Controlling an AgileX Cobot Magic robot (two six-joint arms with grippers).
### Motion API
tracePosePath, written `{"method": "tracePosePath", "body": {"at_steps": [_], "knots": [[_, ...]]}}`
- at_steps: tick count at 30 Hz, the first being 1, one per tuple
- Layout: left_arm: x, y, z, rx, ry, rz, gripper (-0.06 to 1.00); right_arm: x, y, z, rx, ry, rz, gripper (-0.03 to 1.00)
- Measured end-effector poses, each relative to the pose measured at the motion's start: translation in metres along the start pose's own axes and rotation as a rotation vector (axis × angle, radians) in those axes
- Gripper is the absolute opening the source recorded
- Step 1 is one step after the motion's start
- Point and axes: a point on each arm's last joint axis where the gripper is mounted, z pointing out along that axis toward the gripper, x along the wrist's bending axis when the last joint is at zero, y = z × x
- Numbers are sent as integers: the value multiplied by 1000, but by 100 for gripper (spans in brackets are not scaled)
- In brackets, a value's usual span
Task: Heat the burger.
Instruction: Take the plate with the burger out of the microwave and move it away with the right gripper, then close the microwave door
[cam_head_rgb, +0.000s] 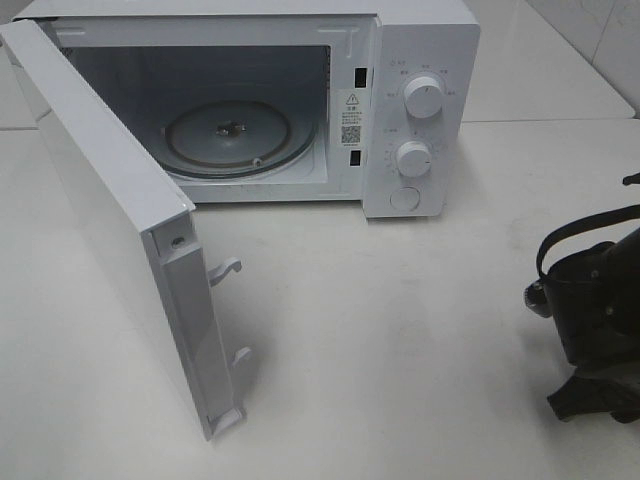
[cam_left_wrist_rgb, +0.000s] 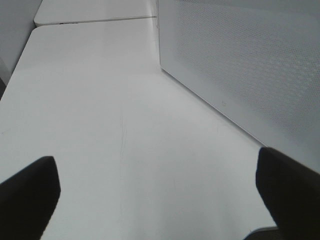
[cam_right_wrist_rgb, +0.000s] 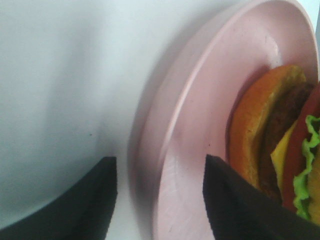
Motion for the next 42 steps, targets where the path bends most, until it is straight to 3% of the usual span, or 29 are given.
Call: {"method": "tracePosePath", "body": {"at_steps": [9, 13, 14, 16, 17, 18, 19, 21, 22, 23, 26, 35, 41, 42], "knots": [[0, 0, 0, 0, 0, 0, 99, -7, 5, -46, -94, 150, -18, 58], [0, 0, 0, 0, 0, 0, 99, -21, 5, -75, -107, 294, -11, 58], [0, 0, 0, 0, 0, 0, 99, -21, 5, -75, -107, 294, -11, 58], [0, 0, 0, 0, 0, 0, 99, -31, 4, -94, -128, 394, -38, 59], [0, 0, 0, 0, 0, 0, 99, -31, 4, -94, -128, 394, -38, 59], [0, 0, 0, 0, 0, 0, 99, -39, 1, -106, -154, 462, -69, 59], [0, 0, 0, 0, 0, 0, 99, -39, 1, -106, -154, 462, -69, 59], [0, 0, 0, 0, 0, 0, 99, -50, -7, -123, -196, 574, -133, 63], [0, 0, 0, 0, 0, 0, 99, -50, -7, -123, -196, 574, -133, 63], [0, 0, 0, 0, 0, 0, 99, -57, -14, -132, -226, 639, -161, 67], [0, 0, 0, 0, 0, 0, 99, -69, -28, -142, -247, 714, -183, 73], [0, 0, 0, 0, 0, 0, 99, -104, -65, -154, -300, 781, -194, 76], [0, 0, 0, 0, 0, 0, 99, -132, -93, -159, -439, 812, -170, 76], [0, 0, 0, 0, 0, 0, 99, -142, -104, -160, -509, 826, -152, 76]]}}
